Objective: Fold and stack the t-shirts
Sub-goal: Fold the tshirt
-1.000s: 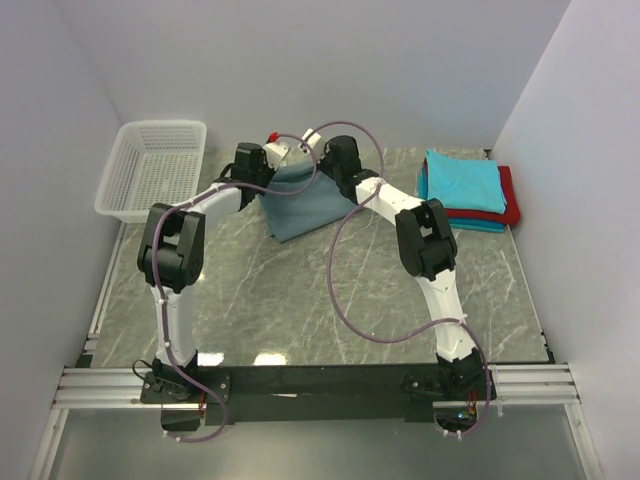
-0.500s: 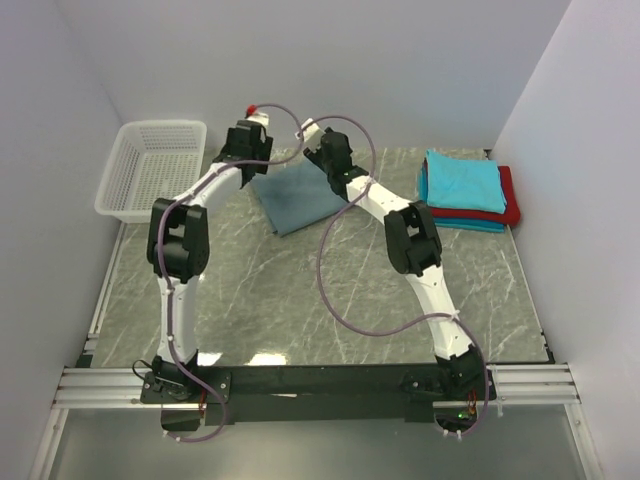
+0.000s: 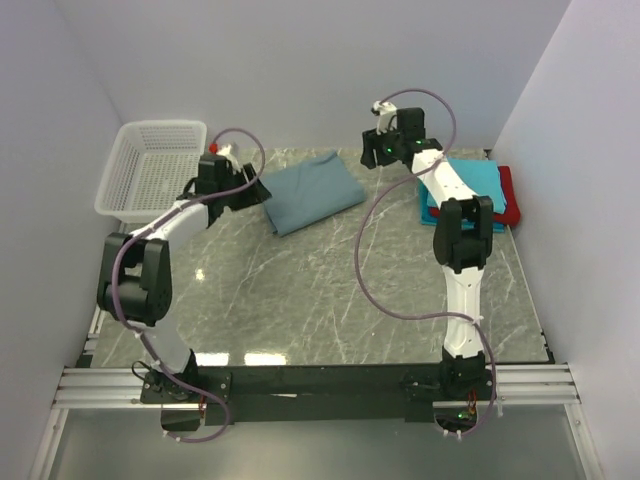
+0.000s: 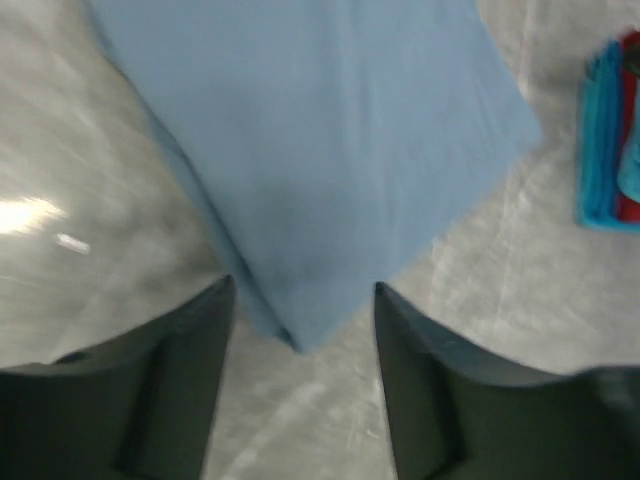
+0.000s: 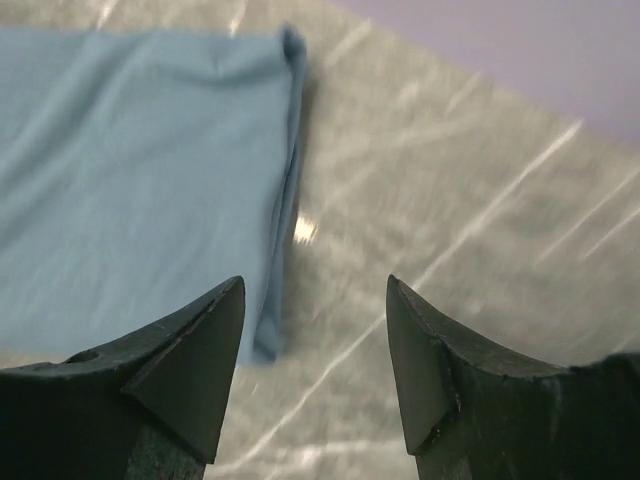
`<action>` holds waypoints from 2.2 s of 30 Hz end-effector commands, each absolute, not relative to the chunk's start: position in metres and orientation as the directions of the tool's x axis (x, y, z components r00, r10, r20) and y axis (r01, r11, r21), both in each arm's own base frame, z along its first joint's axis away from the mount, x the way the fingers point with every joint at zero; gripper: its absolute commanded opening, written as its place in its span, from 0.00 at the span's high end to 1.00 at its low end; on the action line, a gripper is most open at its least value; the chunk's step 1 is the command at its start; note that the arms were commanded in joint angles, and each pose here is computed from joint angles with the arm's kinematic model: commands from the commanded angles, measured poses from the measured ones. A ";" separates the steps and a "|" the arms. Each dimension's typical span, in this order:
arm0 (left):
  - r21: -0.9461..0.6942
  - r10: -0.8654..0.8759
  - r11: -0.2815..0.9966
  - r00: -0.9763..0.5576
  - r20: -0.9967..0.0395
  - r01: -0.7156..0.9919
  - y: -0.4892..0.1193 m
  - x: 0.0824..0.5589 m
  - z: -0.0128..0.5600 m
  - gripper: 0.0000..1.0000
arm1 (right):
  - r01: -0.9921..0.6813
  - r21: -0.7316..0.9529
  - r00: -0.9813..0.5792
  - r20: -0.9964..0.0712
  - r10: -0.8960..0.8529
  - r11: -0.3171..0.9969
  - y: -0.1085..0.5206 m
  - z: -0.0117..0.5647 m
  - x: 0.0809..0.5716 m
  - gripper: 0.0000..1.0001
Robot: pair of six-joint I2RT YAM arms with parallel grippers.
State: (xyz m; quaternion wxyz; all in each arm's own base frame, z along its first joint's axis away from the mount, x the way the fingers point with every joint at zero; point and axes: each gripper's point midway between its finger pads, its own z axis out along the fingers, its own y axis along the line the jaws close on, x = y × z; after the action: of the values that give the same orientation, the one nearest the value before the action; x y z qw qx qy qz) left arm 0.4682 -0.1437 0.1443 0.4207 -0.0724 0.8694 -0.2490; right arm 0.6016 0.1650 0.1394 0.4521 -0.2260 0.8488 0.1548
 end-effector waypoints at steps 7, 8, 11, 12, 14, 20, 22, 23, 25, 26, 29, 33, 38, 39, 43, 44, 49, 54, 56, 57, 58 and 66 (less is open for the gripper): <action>-0.746 -0.461 0.665 -0.774 -0.435 0.023 -0.191 0.444 0.104 0.42 | -0.428 0.423 -0.760 -0.646 -0.065 0.799 0.198 0.100 0.570 0.35; -0.742 -0.458 0.670 -0.782 -0.423 0.009 -0.191 0.444 0.097 0.42 | -0.420 0.432 -0.768 -0.638 -0.059 0.798 0.200 0.096 0.570 0.35; -0.721 -0.461 0.692 -0.790 -0.404 -0.035 -0.187 0.446 0.083 0.42 | -0.381 0.458 -0.796 -0.605 -0.033 0.803 0.202 0.086 0.570 0.34; -0.719 -0.461 0.694 -0.793 -0.398 -0.043 -0.187 0.447 0.082 0.42 | -0.357 0.462 -0.807 -0.590 -0.019 0.812 0.200 0.082 0.570 0.34; -0.720 -0.458 0.692 -0.799 -0.389 -0.047 -0.190 0.449 0.077 0.42 | -0.334 0.469 -0.822 -0.570 -0.009 0.818 0.200 0.074 0.570 0.34; -0.690 -0.432 0.719 -0.830 -0.352 -0.081 -0.197 0.450 0.058 0.44 | -0.288 0.506 -0.869 -0.495 0.000 0.813 0.202 0.052 0.557 0.38; -0.687 -0.434 0.721 -0.832 -0.346 -0.091 -0.197 0.449 0.053 0.48 | -0.276 0.515 -0.878 -0.478 0.005 0.812 0.203 0.046 0.553 0.39; -0.691 -0.433 0.718 -0.833 -0.345 -0.087 -0.198 0.449 0.052 0.57 | -0.266 0.517 -0.881 -0.473 0.013 0.814 0.203 0.045 0.553 0.39; -0.687 -0.434 0.721 -0.834 -0.342 -0.094 -0.197 0.447 0.049 0.72 | -0.255 0.514 -0.882 -0.471 0.021 0.819 0.201 0.042 0.553 0.39; -0.687 -0.432 0.719 -0.840 -0.328 -0.102 -0.197 0.442 0.044 0.76 | -0.249 0.515 -0.882 -0.470 0.027 0.820 0.201 0.042 0.553 0.39; -0.684 -0.425 0.722 -0.849 -0.314 -0.108 -0.196 0.434 0.038 0.89 | -0.236 0.531 -0.894 -0.447 0.032 0.814 0.203 0.037 0.548 0.38; -0.701 -0.423 0.707 -0.850 -0.314 -0.093 -0.196 0.426 0.038 0.99 | -0.221 0.563 -0.921 -0.389 0.020 0.796 0.206 0.029 0.528 0.46; -0.741 -0.426 0.666 -0.860 -0.283 -0.086 -0.200 0.403 0.042 0.99 | -0.213 0.553 -0.939 -0.344 -0.012 0.806 0.203 0.020 0.486 0.59; -0.752 -0.427 0.654 -0.861 -0.275 -0.084 -0.201 0.400 0.043 0.99 | -0.237 0.548 -0.920 -0.391 -0.004 0.802 0.203 0.035 0.488 0.61; -0.787 -0.438 0.610 -0.867 -0.239 -0.091 -0.202 0.370 0.045 0.99 | -0.195 0.560 -0.945 -0.328 -0.001 0.805 0.195 0.024 0.446 0.67; -0.785 -0.439 0.612 -0.867 -0.236 -0.096 -0.200 0.364 0.044 0.99 | -0.190 0.562 -0.948 -0.317 -0.002 0.805 0.194 0.023 0.438 0.69; -0.769 -0.453 0.621 -0.870 -0.196 -0.150 -0.188 0.316 0.035 0.98 | -0.193 0.540 -0.960 -0.275 -0.044 0.819 0.184 0.015 0.383 0.65; -0.736 -0.497 0.655 -0.831 -0.252 -0.169 -0.171 0.296 0.055 0.74 | -0.249 0.459 -0.936 -0.340 -0.090 0.853 0.165 0.034 0.360 0.51; -0.714 -0.510 0.678 -0.810 -0.290 -0.172 -0.162 0.292 0.067 0.61 | -0.292 0.409 -0.910 -0.398 -0.119 0.865 0.156 0.049 0.361 0.46; -0.711 -0.527 0.688 -0.775 -0.349 -0.148 -0.156 0.295 0.086 0.57 | -0.307 0.394 -0.898 -0.420 -0.128 0.866 0.155 0.054 0.363 0.43; -0.708 -0.525 0.696 -0.761 -0.382 -0.125 -0.154 0.297 0.098 0.49 | -0.333 0.380 -0.883 -0.446 -0.144 0.863 0.154 0.060 0.366 0.39; -0.725 -0.432 0.681 -0.743 -0.511 0.103 -0.169 0.302 0.158 0.50 | -0.489 0.393 -0.793 -0.572 -0.209 0.779 0.180 0.098 0.418 0.36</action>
State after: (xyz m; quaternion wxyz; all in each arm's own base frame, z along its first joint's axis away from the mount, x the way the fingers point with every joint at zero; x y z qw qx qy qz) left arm 0.2990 -0.1582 0.1470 0.3477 -0.1429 0.8484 -0.3728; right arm 0.3916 0.1709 0.0758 0.2142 -0.1469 0.9305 0.2584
